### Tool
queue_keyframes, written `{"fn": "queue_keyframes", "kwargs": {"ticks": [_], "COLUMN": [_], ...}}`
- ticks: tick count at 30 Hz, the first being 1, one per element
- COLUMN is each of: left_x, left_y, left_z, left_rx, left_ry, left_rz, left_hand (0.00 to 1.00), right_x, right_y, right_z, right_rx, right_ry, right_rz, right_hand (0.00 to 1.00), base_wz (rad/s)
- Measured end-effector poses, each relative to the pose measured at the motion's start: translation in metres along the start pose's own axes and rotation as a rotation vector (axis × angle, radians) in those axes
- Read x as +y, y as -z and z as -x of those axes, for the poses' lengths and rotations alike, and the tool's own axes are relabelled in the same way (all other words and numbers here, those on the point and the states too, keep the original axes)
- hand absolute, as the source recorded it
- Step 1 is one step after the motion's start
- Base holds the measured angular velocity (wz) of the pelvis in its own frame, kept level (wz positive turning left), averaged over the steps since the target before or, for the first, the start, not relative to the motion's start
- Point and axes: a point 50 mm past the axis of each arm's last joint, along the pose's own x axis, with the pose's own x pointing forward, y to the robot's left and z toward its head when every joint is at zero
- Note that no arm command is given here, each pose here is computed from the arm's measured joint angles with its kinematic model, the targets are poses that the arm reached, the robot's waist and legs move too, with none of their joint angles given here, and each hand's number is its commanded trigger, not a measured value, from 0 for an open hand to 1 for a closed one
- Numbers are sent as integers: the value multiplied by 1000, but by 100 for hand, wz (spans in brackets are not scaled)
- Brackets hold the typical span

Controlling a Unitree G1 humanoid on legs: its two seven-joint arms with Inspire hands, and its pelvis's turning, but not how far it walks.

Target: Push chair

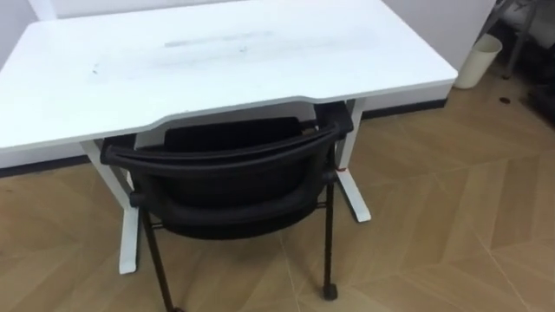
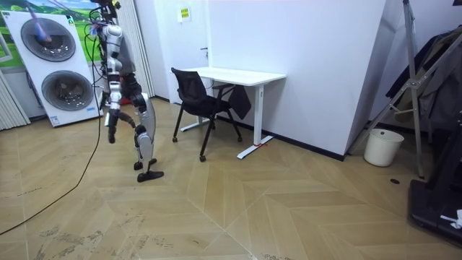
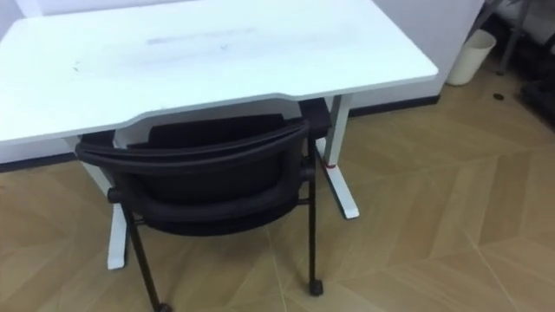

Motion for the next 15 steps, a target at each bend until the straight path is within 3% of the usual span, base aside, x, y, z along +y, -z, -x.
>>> {"fn": "queue_keyframes", "kwargs": {"ticks": [1,4,6,9,15], "left_x": [-4,-36,-57,-77,-107], "left_y": [2,8,5,1,-5], "left_z": [1,8,13,19,31], "left_rx": [6,6,-15,-62,-106], "left_ry": [30,205,282,379,486], "left_rz": [-51,-361,-474,-612,-765], "left_hand": [0,0,0,0,0], "right_x": [6,52,73,87,92], "right_y": [3,17,22,27,37], "right_z": [1,10,16,21,25], "right_rx": [10,30,27,29,61], "right_ry": [-27,-226,-319,-394,-462], "right_rz": [53,353,494,619,765], "right_hand": [0,0,0,0,0], "base_wz": [8,6,0,0,1]}}
